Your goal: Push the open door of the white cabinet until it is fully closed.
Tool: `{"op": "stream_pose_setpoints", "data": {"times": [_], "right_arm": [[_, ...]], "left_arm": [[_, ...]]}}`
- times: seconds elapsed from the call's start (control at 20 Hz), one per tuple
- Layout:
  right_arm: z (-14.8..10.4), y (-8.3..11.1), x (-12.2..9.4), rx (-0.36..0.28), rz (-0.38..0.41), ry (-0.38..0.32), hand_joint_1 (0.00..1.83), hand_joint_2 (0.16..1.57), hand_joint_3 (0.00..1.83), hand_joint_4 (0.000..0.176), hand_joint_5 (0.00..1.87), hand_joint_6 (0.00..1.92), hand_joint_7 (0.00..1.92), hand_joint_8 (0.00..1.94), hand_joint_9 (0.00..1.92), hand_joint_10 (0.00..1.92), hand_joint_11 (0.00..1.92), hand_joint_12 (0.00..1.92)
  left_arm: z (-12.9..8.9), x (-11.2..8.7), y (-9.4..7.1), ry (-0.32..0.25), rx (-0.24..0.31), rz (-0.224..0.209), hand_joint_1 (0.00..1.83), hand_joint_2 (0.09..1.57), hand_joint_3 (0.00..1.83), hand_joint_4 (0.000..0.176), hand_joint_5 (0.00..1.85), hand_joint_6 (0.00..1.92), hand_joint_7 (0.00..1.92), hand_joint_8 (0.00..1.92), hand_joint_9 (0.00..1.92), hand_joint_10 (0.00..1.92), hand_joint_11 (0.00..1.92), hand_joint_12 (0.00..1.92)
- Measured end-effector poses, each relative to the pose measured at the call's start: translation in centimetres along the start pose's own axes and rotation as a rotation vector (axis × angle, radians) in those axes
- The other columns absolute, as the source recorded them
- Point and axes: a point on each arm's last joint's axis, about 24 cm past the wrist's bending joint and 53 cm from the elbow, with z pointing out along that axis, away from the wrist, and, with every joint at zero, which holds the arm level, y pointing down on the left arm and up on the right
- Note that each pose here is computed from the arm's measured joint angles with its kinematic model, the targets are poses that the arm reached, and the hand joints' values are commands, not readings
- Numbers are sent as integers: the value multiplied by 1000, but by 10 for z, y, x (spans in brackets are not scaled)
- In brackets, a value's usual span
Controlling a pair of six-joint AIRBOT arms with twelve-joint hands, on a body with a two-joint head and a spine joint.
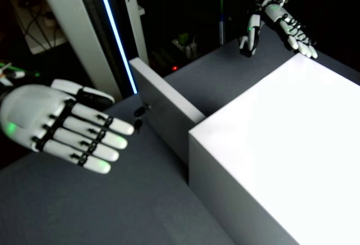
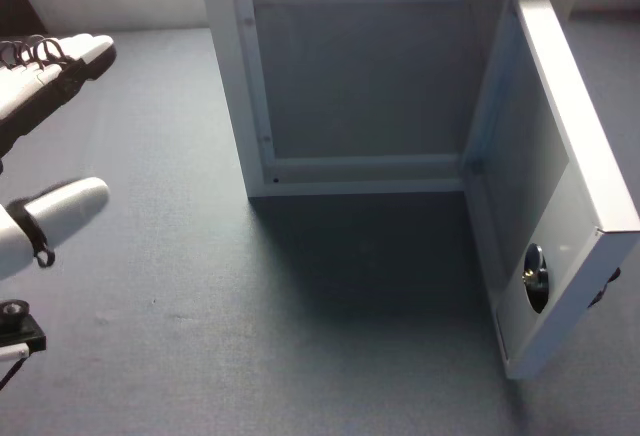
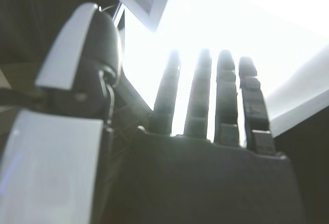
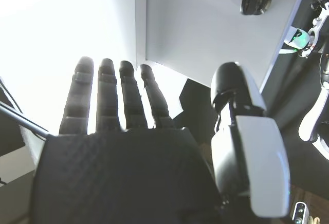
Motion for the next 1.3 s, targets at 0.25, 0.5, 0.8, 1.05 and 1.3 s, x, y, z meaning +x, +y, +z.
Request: {"op": "stream_pose_setpoints", "data": {"times": [0.25, 0.5, 0.8, 1.05, 1.3], "right_arm": [[0, 2, 3, -7, -2, 13, 511, 1367, 11, 0, 47, 20, 0, 0, 0, 0, 0, 0], [0, 14, 15, -57, -10, 64, 463, 1344, 0, 0, 193, 21, 100, 15, 113, 71, 0, 886], [5, 32, 28, -129, -17, 124, 371, 1295, 0, 0, 239, 11, 234, 13, 222, 154, 0, 1239], [14, 42, 35, -174, -16, 150, 402, 1298, 0, 0, 294, 21, 245, 4, 206, 159, 0, 1224], [25, 49, 52, -214, 11, 191, 347, 1310, 2, 0, 286, 9, 240, 1, 183, 202, 0, 1175]], "left_arm": [[0, 0, 0, -2, -2, 0, 242, 1449, 6, 0, 21, 3, 0, 0, 0, 0, 0, 0], [0, 0, 0, -2, -2, 0, 272, 1450, 0, 0, 29, 3, 0, 0, 0, 0, 0, 0], [0, -4, 1, -12, -2, 0, 276, 1452, 1, 0, 27, 1, 0, 0, 0, 0, 0, 0], [0, -5, 0, -16, 1, 0, 255, 1449, 0, 0, 24, 0, 0, 0, 0, 0, 0, 0], [-3, -6, 2, -21, -5, 2, 303, 1452, 0, 0, 22, 1, 0, 0, 0, 0, 0, 0]]}}
